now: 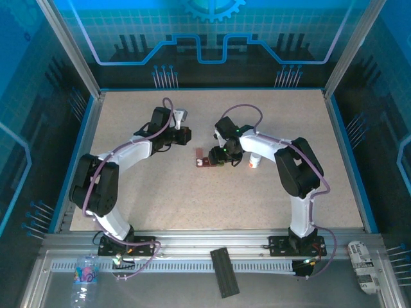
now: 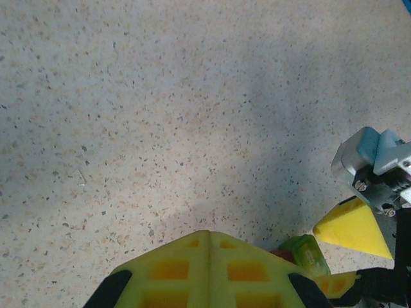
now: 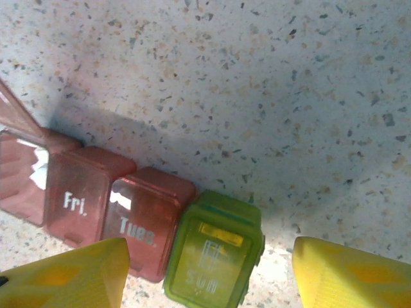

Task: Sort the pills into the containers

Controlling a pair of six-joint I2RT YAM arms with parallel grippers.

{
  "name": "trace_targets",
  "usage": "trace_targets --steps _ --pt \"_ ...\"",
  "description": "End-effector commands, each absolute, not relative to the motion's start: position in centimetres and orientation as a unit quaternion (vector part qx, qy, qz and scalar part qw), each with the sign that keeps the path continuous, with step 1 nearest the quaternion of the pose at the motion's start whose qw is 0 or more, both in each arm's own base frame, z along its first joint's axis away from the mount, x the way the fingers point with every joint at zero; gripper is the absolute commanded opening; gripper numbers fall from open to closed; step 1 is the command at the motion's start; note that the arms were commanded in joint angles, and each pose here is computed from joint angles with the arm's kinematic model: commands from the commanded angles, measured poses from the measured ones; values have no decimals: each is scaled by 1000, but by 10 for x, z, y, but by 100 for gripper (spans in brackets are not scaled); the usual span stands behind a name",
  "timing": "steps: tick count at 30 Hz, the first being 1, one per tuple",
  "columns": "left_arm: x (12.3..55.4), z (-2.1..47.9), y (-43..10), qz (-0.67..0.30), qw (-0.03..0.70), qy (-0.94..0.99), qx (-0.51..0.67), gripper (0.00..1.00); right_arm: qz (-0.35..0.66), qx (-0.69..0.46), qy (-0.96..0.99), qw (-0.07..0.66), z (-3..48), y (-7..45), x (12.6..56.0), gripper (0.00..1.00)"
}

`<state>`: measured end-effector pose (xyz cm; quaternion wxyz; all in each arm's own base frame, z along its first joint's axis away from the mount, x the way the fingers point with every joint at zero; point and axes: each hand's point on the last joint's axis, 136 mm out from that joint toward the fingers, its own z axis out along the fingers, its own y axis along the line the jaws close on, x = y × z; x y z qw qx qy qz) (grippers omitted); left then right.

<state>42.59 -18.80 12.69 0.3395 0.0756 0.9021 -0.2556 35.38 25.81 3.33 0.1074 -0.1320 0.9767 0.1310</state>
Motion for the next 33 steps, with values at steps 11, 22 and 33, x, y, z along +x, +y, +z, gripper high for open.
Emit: trace_targets --steps 11,22,33 --pt "438 100 -203 -279 244 927 55 0 122 -116 981 99 22 250 358 67" --pt "430 63 -207 -275 176 944 40 0 124 -108 982 93 18 248 356 66" --pt "419 48 -215 -286 143 947 43 0 123 -103 983 87 13 246 356 65"
